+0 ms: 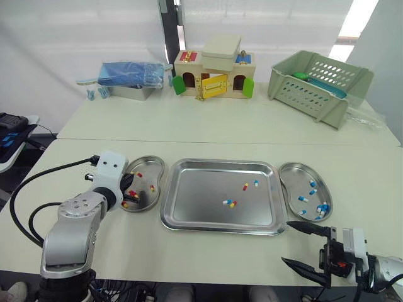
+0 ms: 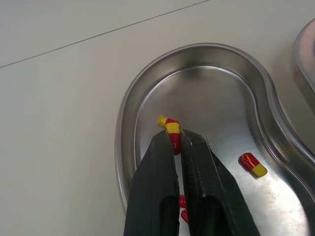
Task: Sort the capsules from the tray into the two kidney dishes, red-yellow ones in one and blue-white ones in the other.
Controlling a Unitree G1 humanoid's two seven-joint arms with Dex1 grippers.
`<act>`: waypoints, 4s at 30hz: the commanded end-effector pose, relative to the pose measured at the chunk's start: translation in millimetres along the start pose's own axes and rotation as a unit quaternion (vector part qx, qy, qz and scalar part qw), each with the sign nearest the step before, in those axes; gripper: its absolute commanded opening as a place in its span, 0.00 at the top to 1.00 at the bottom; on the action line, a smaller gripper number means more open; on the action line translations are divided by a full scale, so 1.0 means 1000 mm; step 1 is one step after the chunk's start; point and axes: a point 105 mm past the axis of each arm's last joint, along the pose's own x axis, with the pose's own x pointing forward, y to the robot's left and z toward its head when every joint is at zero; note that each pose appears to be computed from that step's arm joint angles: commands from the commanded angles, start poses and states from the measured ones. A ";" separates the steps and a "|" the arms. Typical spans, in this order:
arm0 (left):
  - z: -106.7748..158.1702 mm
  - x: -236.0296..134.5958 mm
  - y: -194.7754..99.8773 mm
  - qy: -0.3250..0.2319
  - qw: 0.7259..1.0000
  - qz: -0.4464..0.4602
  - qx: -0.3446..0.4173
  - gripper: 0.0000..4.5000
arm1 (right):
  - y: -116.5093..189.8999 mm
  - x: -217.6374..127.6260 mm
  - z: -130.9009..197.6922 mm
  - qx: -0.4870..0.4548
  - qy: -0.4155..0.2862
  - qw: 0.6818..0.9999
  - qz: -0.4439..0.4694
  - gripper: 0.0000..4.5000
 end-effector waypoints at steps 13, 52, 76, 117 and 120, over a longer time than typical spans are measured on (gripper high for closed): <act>-0.003 0.005 -0.003 0.022 1.000 -0.013 -0.001 0.46 | 0.000 0.000 0.012 -0.013 -0.022 1.000 -0.011 0.00; -0.031 -0.073 0.158 -0.048 0.993 -0.015 0.103 0.01 | -0.131 -0.141 0.028 0.040 0.170 0.944 -0.281 0.00; -0.044 -0.128 -0.048 -0.229 0.921 -0.312 0.034 0.01 | -0.107 -0.034 0.097 0.004 0.253 0.967 -0.016 0.00; -0.062 -0.141 -0.112 -0.345 0.897 -0.276 -0.020 0.00 | -0.062 0.190 0.053 -0.179 0.389 0.894 0.132 0.54; -0.062 -0.141 -0.111 -0.343 0.897 -0.276 -0.021 0.00 | -0.062 0.190 0.047 -0.177 0.397 0.891 0.133 0.54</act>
